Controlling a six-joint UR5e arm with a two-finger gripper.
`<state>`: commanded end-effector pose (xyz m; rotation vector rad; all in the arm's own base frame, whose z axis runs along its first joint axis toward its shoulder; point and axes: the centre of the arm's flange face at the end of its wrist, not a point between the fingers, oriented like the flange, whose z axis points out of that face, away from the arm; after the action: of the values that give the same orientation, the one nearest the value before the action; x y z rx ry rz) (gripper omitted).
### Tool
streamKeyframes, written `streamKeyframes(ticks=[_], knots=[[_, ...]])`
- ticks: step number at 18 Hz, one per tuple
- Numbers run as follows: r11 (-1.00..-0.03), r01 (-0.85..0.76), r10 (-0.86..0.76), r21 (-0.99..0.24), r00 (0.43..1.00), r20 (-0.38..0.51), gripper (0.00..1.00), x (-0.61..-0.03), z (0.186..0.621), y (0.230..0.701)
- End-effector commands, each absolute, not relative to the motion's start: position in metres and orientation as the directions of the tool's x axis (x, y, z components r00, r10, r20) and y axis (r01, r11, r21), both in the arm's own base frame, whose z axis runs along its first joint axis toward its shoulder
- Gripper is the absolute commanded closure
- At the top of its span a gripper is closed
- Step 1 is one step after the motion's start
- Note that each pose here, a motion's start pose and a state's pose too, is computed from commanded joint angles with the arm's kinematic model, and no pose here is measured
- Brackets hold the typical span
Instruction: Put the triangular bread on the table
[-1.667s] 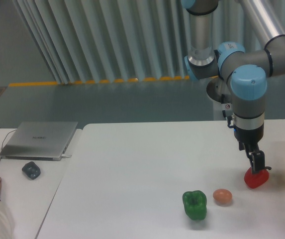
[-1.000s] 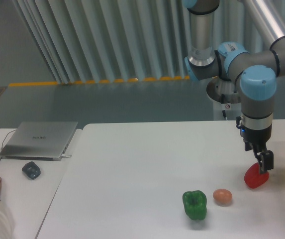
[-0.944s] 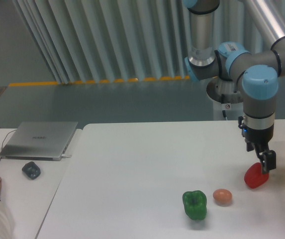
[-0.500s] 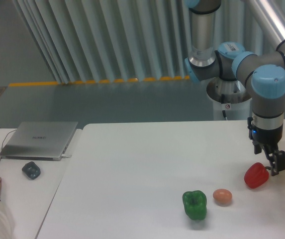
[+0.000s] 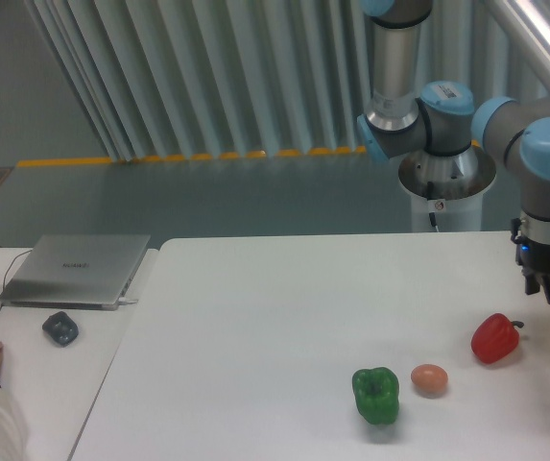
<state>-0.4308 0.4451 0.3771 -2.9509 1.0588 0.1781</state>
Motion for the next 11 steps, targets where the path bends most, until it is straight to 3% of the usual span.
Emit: streamKeyframes(ticks=[6,11], knots=[[-0.865,-0.5,-0.5,0.04,0.866,0.004,0.0,-0.473,0.368,0.378],[-0.964,-0.26,-0.262,-0.047,0.965,0.02,0.0,-0.479,0.358,0.388]])
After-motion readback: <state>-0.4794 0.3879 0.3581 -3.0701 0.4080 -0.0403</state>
